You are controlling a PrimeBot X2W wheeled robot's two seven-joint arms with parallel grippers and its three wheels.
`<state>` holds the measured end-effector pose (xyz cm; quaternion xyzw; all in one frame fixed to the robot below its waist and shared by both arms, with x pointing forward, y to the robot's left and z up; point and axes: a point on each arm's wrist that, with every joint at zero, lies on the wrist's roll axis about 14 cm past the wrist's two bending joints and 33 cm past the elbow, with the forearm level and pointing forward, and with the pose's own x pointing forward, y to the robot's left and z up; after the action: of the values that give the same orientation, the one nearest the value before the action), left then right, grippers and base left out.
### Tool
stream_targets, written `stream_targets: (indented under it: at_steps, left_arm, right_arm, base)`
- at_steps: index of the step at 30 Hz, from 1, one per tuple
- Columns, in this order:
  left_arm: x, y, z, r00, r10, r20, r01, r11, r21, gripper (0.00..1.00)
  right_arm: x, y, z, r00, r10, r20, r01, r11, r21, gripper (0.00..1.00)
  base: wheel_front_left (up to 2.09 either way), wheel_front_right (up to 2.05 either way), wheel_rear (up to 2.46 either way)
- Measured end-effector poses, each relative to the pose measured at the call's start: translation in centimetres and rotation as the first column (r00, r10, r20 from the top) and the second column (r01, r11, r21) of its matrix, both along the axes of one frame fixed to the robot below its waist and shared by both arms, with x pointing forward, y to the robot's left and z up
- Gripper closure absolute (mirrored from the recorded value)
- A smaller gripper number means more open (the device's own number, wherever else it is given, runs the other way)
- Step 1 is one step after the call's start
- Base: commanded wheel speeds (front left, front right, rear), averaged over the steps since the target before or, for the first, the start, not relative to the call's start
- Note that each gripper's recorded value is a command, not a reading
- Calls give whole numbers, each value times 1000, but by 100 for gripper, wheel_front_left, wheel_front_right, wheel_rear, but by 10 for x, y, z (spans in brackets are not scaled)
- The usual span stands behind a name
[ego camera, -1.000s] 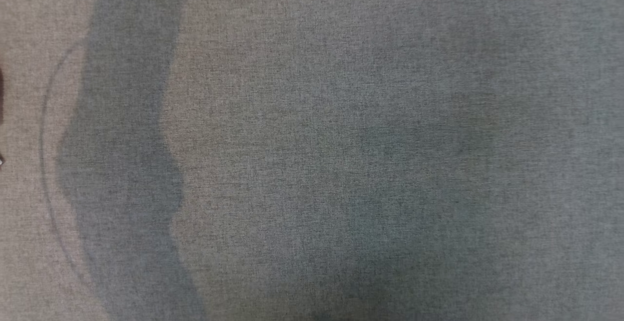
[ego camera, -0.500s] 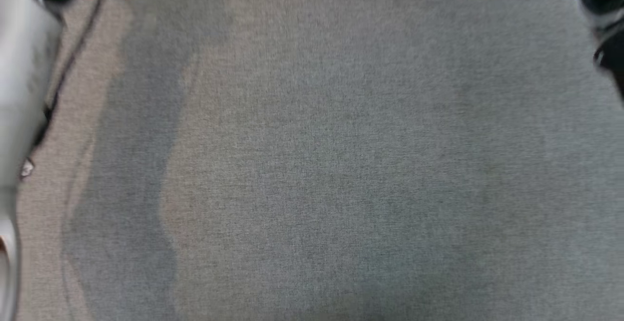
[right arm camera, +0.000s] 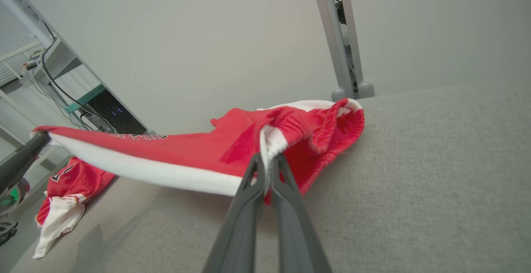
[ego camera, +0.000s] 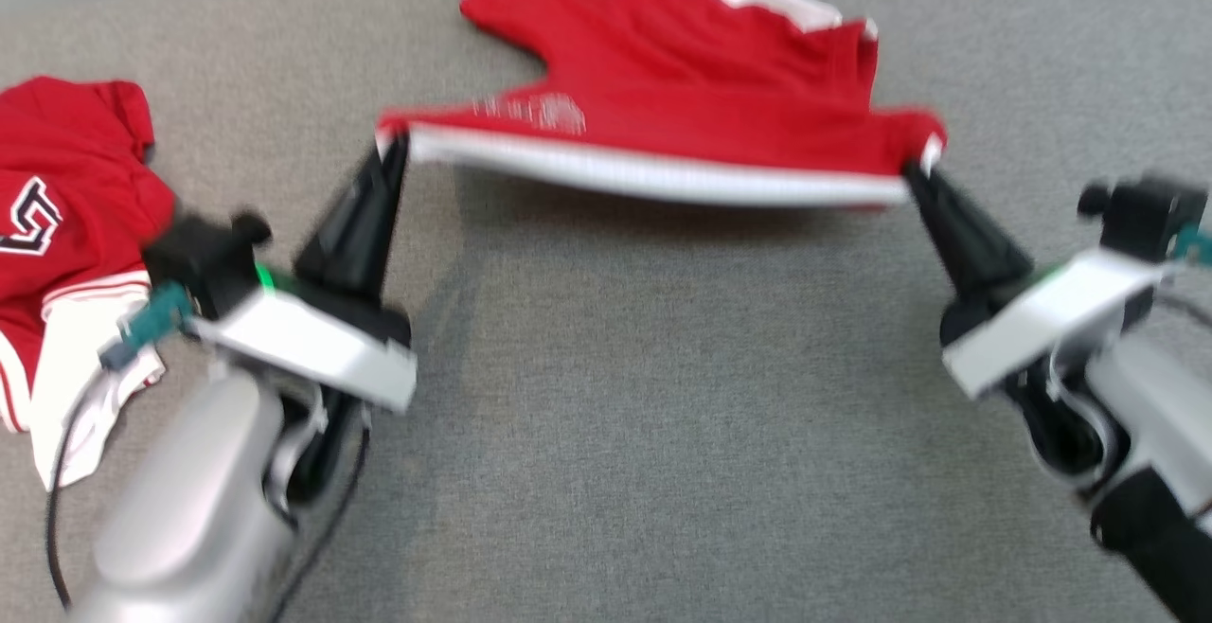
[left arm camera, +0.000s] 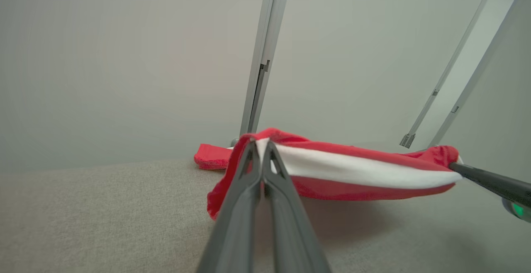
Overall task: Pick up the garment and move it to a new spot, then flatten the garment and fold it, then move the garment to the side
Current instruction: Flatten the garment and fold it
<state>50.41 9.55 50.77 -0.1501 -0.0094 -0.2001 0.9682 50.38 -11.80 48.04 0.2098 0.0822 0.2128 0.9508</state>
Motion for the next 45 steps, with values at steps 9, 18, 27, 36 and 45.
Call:
stream_targets:
  at_steps: [9,18,27,36,45]
  left_arm:
    - [-83,13,-47,987,51,-153,-51,999,5,100]
    - [-146,23,-78,959,109,-261,-113,994,0,100]
    - [-176,37,-89,947,140,-289,-137,990,31,100]
    - [-134,28,-55,987,49,-156,-30,992,125,100]
    - [-32,-15,6,989,-145,-23,145,941,306,100]
  right_arm:
    - [-91,-3,-33,994,12,-113,-12,1000,2,100]
    - [-165,-5,-62,972,-12,-233,24,999,49,100]
    - [-217,9,-78,945,4,-326,31,994,102,100]
    - [-193,9,-42,974,-41,-224,78,984,159,100]
    - [-131,-5,-7,982,-128,-137,155,964,216,100]
  base:
    - [0,0,0]
    - [0,0,0]
    - [0,0,0]
    - [0,0,0]
    - [0,0,0]
